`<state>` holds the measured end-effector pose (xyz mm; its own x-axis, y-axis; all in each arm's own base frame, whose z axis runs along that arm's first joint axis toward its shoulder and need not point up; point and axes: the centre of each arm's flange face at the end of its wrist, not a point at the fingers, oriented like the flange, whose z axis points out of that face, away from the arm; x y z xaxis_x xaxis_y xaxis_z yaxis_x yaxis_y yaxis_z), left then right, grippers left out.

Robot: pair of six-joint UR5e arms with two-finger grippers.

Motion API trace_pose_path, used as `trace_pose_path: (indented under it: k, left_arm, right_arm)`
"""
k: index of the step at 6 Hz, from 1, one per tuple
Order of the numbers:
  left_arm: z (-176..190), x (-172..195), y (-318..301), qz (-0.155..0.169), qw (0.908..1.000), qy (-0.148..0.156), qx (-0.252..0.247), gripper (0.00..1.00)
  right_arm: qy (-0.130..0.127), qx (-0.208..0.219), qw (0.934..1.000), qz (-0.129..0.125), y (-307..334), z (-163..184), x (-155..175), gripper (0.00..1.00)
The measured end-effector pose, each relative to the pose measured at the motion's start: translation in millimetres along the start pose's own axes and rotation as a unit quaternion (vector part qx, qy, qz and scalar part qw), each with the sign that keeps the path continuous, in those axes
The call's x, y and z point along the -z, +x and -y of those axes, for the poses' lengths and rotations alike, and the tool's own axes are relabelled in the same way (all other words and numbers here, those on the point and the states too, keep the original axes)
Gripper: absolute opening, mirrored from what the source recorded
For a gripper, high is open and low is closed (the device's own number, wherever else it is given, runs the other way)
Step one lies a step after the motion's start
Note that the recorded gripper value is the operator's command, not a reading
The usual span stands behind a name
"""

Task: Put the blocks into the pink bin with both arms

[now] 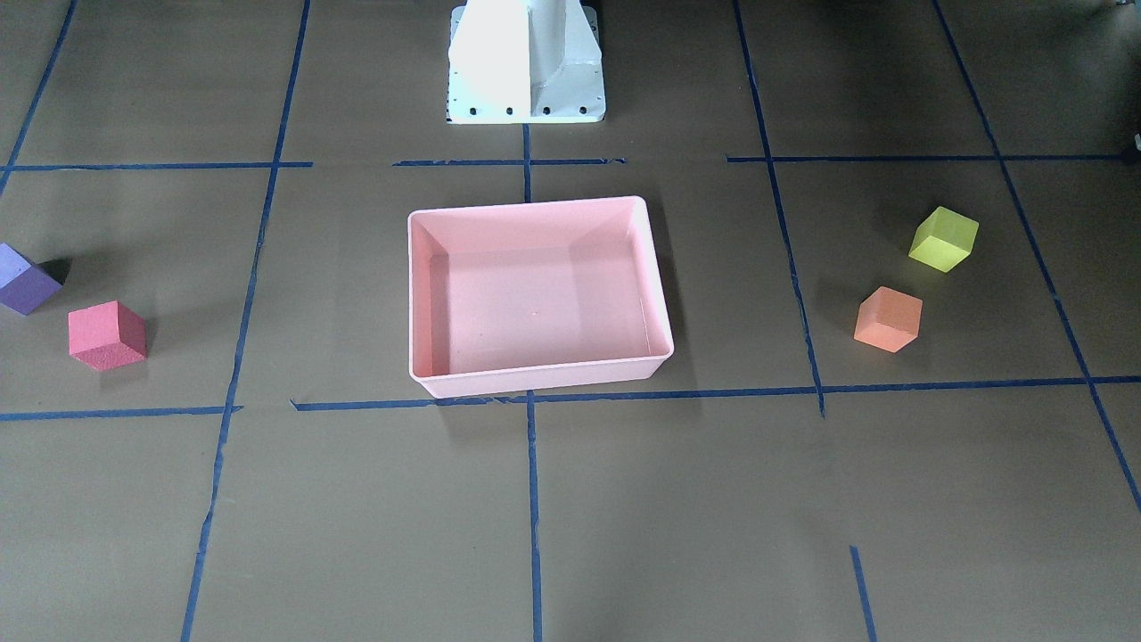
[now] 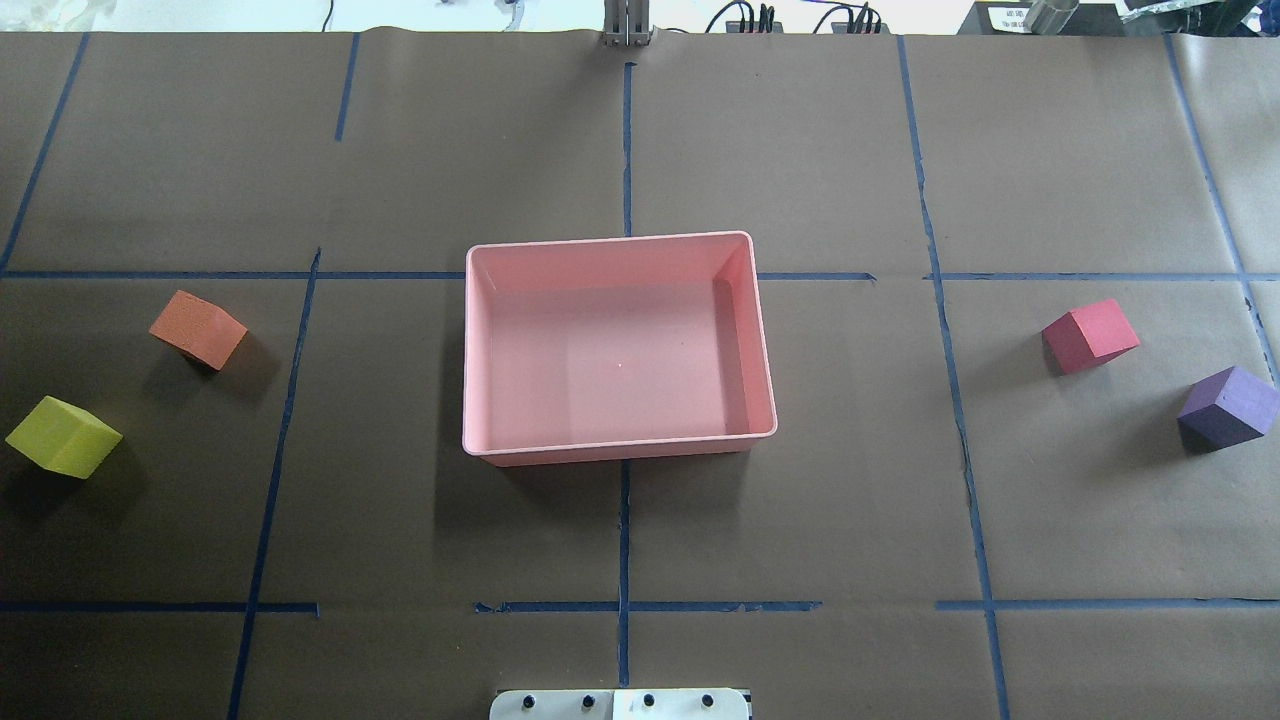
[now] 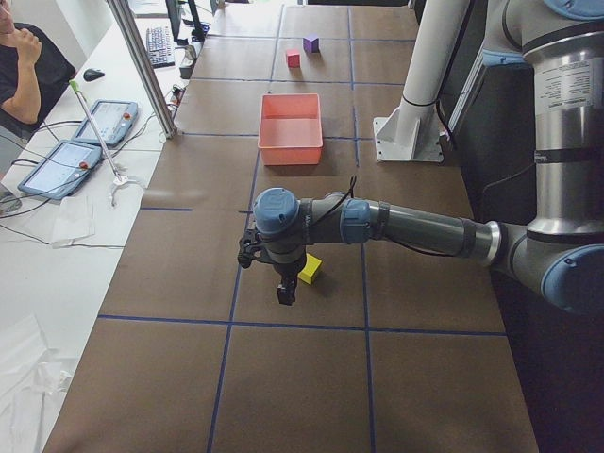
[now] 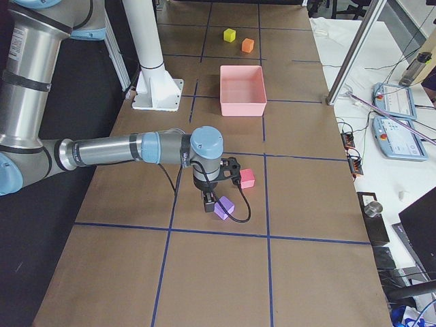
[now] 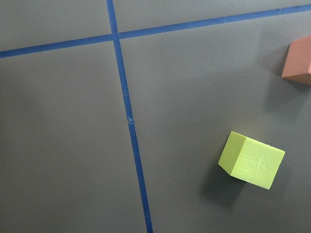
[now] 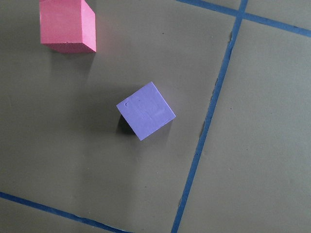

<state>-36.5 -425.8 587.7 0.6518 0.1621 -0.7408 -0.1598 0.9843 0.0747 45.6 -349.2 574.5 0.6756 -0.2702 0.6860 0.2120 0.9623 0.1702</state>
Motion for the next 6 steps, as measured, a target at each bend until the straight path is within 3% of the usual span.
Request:
trace_pose_path:
  k: [3,6]
  left_arm:
    - [-8.7,3.5,-3.0,0.035,0.9993,-0.01,0.008,1.0]
    - [-11.2,3.8,-1.8,0.032,0.9994,-0.01,0.01,1.0]
  right_arm:
    - [0.009,0.0,1.0,-0.003,4.5,-2.5,0.6,1.0]
    - [0.018,0.021,0.9996,-0.004,-2.6,6.5,0.7,0.99]
